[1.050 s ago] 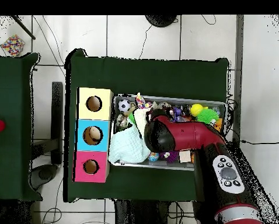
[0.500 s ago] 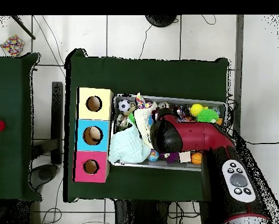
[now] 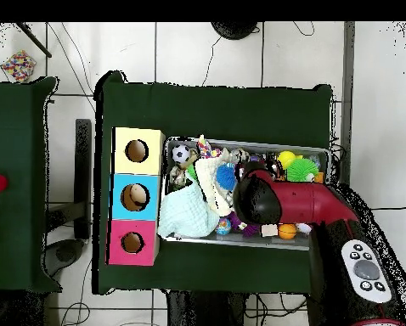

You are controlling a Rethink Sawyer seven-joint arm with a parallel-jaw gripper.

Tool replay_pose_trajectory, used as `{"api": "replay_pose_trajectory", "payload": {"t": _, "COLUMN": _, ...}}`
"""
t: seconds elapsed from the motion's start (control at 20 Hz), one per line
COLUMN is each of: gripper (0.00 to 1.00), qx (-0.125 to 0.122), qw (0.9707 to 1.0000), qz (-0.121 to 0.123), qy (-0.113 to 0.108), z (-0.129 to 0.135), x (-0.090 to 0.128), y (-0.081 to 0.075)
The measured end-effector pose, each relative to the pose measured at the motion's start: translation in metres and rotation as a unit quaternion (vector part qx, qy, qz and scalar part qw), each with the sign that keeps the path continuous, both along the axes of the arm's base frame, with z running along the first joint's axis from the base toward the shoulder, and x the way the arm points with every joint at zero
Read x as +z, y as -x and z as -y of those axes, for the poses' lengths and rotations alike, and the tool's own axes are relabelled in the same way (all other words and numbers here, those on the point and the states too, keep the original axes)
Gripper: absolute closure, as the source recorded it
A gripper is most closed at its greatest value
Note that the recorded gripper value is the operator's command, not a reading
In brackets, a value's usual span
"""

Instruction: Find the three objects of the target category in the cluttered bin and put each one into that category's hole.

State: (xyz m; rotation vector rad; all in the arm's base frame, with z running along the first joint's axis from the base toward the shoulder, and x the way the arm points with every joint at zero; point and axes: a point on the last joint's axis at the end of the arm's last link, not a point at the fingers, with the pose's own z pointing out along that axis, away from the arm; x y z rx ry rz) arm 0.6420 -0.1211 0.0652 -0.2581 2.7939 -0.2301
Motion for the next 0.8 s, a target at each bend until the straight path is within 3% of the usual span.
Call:
{"api": "replay_pose_trajectory", "payload": {"t": 0.25, "gripper": 0.00, "qx": -0.012, "qw": 0.9997, "qz": -0.018, "qy": -0.010, "z": 0.009, "x": -0.020, "y": 0.012}}
{"api": "replay_pose_trajectory", "payload": {"t": 0.8, "gripper": 0.00, "qx": -0.017, "qw": 0.9973, "qz": -0.064, "qy": -0.030, "z": 0.002, "x": -0.058, "y": 0.035}}
